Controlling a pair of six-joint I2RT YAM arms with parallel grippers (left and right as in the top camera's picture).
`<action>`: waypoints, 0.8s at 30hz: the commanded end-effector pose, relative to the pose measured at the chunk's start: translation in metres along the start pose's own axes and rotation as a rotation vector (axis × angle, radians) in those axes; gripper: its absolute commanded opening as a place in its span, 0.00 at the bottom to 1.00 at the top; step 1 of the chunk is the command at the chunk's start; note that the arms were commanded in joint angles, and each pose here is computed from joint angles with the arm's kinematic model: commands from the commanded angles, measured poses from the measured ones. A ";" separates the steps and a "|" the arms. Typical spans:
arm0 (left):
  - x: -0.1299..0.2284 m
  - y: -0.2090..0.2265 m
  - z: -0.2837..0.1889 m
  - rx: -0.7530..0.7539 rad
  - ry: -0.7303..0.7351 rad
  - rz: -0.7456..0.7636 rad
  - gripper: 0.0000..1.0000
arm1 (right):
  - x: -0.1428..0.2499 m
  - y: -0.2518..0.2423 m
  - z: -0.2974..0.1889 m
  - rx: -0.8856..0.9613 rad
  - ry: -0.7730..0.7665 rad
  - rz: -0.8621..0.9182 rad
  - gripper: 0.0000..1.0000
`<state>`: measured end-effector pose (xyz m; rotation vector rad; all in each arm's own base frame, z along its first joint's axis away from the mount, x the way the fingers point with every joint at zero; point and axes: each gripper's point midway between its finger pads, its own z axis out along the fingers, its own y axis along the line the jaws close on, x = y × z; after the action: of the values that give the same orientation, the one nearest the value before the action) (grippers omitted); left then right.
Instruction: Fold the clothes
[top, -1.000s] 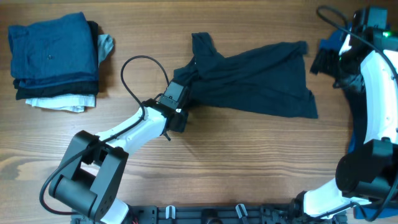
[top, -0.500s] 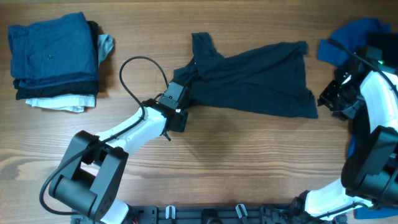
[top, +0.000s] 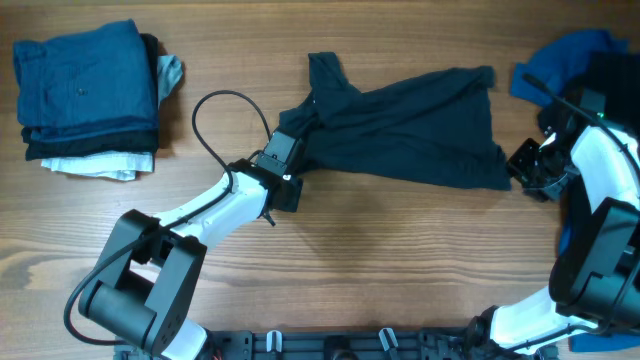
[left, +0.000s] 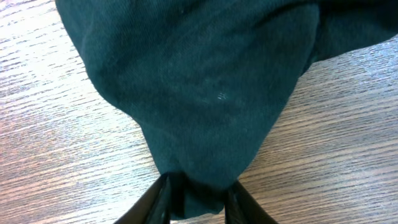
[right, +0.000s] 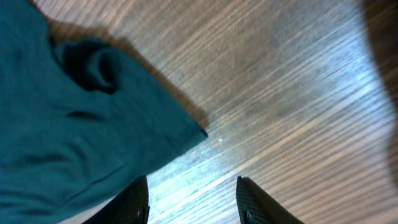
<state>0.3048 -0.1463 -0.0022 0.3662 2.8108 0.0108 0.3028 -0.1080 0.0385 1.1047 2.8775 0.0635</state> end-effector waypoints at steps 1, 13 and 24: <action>0.017 -0.001 0.010 0.005 0.053 -0.003 0.29 | 0.000 -0.004 0.011 0.025 -0.009 -0.003 0.46; 0.018 0.000 0.010 0.004 0.057 -0.002 0.29 | 0.006 -0.005 0.033 0.003 -0.031 0.022 0.39; 0.018 0.000 0.010 0.004 0.057 -0.003 0.29 | 0.005 -0.001 0.045 -0.035 -0.058 0.067 0.45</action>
<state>0.3051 -0.1466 -0.0021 0.3664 2.8091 0.0093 0.2975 -0.1101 0.0000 1.1544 2.7942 0.0330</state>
